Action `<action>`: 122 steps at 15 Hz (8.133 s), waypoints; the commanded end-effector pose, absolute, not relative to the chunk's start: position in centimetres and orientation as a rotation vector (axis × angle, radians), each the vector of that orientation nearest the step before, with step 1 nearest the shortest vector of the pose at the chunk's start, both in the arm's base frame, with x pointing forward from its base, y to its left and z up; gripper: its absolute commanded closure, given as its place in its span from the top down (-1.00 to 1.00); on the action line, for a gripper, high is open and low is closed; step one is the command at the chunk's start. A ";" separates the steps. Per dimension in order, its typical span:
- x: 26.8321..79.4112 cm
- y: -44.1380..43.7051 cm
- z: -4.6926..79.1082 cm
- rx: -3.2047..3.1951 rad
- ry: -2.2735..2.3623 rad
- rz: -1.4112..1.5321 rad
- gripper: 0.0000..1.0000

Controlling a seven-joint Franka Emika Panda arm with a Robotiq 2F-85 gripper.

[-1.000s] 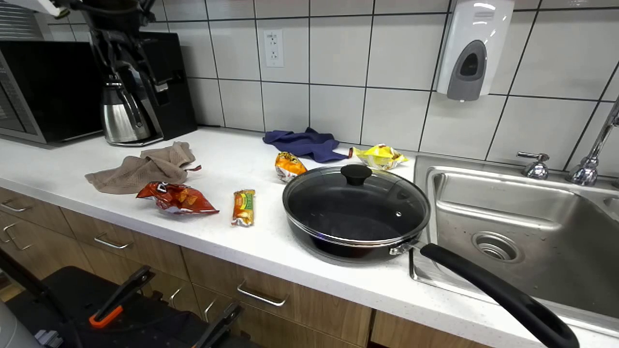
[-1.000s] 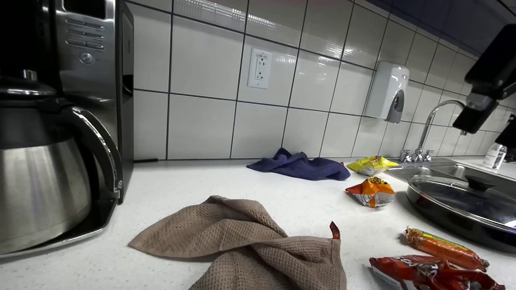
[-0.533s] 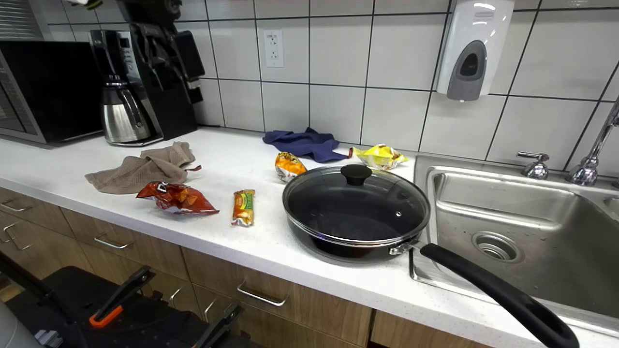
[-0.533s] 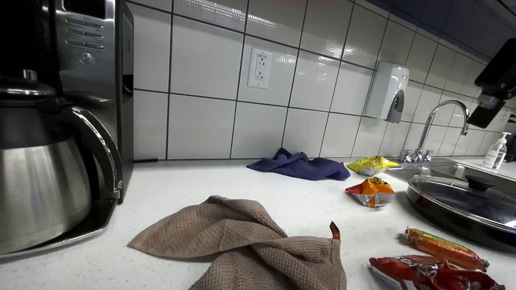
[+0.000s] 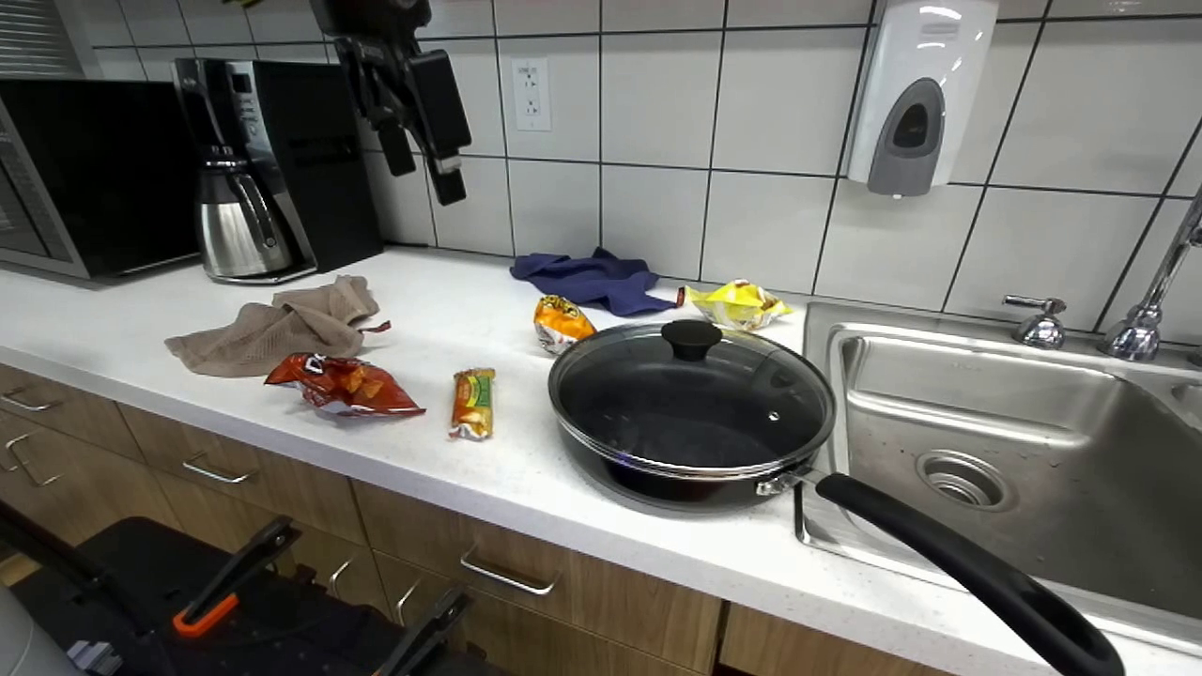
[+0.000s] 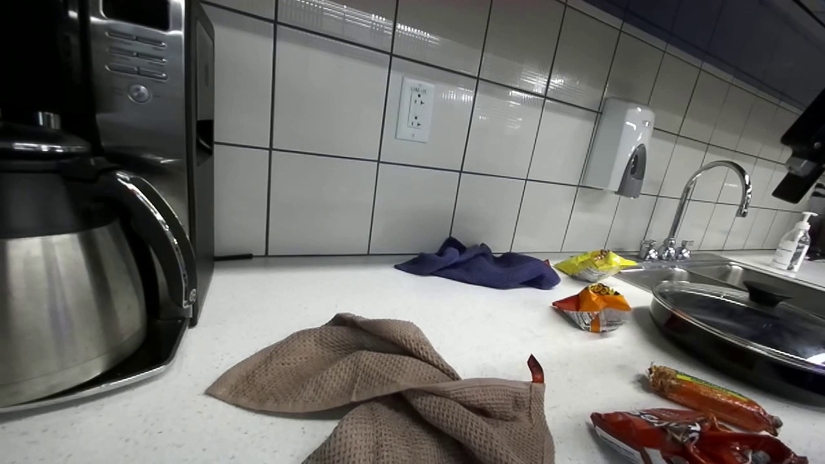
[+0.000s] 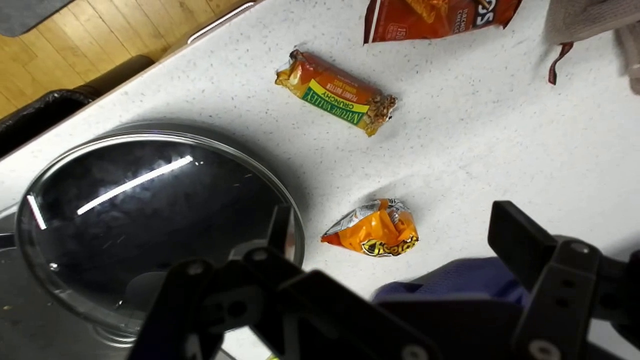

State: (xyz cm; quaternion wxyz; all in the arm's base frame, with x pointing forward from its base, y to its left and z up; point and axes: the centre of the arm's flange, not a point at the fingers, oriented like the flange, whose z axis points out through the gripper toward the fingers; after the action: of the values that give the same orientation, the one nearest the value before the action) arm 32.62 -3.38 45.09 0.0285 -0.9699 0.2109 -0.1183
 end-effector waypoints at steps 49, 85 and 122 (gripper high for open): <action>38.5 -23.8 39.0 -2.959 1.234 -0.242 1.00; 43.9 -26.1 32.0 -2.885 1.288 -0.111 0.48; 51.2 -17.4 39.0 -3.098 0.561 -0.006 -0.21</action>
State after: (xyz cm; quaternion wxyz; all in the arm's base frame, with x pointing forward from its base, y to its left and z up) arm 49.02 -17.86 37.07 -0.0013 -0.9745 0.2243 -0.0065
